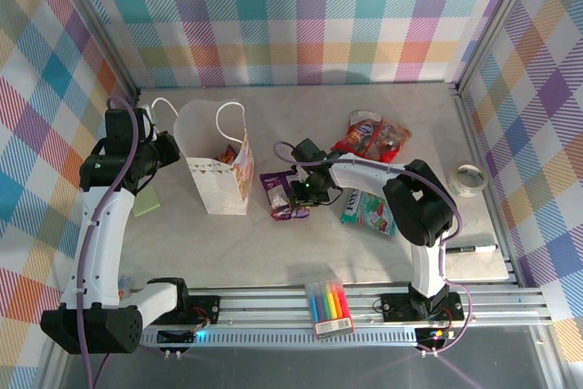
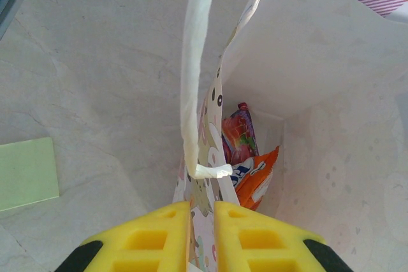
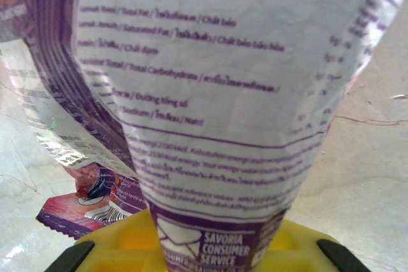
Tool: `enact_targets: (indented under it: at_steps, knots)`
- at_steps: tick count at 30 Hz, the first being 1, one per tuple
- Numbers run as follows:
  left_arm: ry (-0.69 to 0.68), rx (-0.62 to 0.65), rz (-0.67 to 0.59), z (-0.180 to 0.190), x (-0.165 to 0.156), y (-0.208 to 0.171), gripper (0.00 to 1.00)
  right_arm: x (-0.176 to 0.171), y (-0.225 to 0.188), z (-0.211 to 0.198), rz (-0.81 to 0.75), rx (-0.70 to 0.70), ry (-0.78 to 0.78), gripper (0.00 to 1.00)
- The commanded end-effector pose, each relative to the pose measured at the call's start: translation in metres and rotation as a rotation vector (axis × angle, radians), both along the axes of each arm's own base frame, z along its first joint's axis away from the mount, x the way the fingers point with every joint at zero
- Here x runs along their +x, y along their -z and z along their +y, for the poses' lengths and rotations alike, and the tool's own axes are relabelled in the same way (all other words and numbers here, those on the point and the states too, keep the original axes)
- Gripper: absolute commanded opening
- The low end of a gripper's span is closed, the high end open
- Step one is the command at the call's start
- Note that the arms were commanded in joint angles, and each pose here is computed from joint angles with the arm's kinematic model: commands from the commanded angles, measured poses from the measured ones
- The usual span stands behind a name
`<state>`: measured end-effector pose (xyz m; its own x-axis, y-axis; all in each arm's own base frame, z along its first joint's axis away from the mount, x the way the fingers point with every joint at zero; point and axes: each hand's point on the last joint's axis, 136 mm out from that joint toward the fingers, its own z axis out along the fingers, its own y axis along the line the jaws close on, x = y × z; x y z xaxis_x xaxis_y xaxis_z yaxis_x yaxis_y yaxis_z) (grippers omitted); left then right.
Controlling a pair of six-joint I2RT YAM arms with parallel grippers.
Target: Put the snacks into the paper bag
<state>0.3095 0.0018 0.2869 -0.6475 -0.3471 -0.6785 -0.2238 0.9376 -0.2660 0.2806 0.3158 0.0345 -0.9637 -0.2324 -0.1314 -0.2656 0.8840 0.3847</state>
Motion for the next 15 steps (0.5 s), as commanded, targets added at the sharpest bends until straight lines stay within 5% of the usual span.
enact_targets:
  at_steps: [1,15]
  knots:
    - [-0.004,0.025,0.001,0.005,-0.006,0.002,0.18,0.000,0.000,-0.012,-0.013,-0.072,-0.005,0.20]
    - [-0.017,0.027,0.004,0.007,-0.004,-0.001,0.18,0.015,-0.049,-0.015,-0.163,-0.052,-0.019,0.11]
